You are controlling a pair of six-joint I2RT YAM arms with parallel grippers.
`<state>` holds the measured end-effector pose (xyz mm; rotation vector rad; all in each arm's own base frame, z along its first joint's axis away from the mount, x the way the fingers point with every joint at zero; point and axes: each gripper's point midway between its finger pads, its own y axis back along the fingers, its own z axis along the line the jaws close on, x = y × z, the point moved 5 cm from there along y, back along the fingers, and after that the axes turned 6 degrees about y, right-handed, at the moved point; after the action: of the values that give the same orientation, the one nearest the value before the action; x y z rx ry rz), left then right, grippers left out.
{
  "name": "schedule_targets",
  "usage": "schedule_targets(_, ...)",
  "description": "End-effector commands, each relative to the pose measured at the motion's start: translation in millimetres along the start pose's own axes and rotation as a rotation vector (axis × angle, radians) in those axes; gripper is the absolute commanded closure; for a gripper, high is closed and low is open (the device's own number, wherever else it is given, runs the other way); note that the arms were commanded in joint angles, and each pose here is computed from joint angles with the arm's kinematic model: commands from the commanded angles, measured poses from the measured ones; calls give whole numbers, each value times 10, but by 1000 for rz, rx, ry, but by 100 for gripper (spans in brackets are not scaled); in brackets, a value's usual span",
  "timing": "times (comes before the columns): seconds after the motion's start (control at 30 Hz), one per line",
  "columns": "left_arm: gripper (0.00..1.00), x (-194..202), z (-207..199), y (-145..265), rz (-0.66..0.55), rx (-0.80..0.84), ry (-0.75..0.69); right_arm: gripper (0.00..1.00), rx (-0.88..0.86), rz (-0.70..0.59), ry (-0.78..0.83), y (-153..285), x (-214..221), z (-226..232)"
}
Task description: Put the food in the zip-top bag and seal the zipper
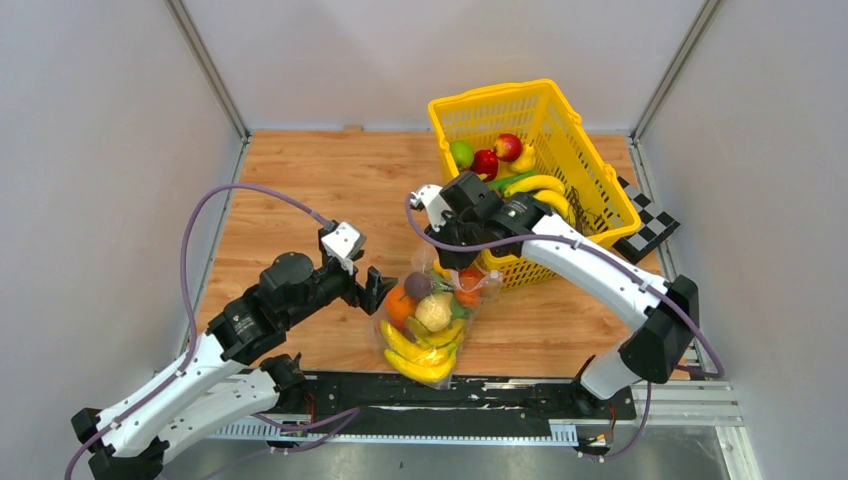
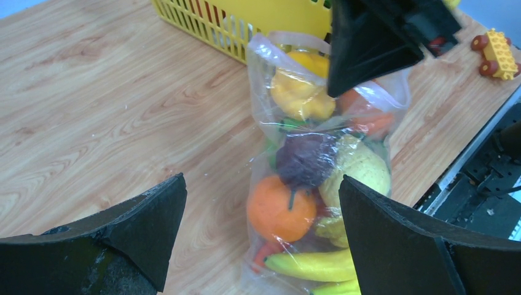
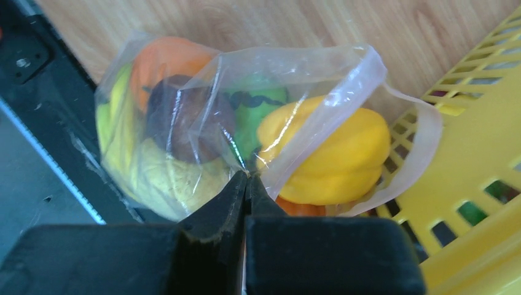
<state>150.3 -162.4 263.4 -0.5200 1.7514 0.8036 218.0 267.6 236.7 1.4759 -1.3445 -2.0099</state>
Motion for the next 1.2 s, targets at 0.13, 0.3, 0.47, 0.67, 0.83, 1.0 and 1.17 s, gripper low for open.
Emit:
schedule_targets(0.13, 0, -101, 2, -225, -10, -18, -11, 100, -220, -252, 82, 458, -48, 475)
schedule_targets(0.3, 0, -321, -108, -411, -58, 107, -23, 100, -279, -316, 113, 597, 17, 587)
schedule_targets(0.47, 0, -422, -129, -572, -106, 266, 29, 100, -349, -387, 158, 719, 102, 713)
schedule_targets(0.67, 0, -434, -341, -695, -120, 554, 76, 100, -359, -429, 183, 840, 179, 753)
schedule_targets(0.83, 0, -280, -386, -882, -31, 651, 70, 100, -361, -432, 183, 832, 180, 755)
schedule_targets(1.0, 0, -160, -337, -977, 19, 647, 31, 100, -359, -430, 176, 826, 191, 755)
schedule_targets(1.17, 6, -125, -334, -1059, 41, 671, 20, 100, -357, -434, 167, 822, 188, 752)
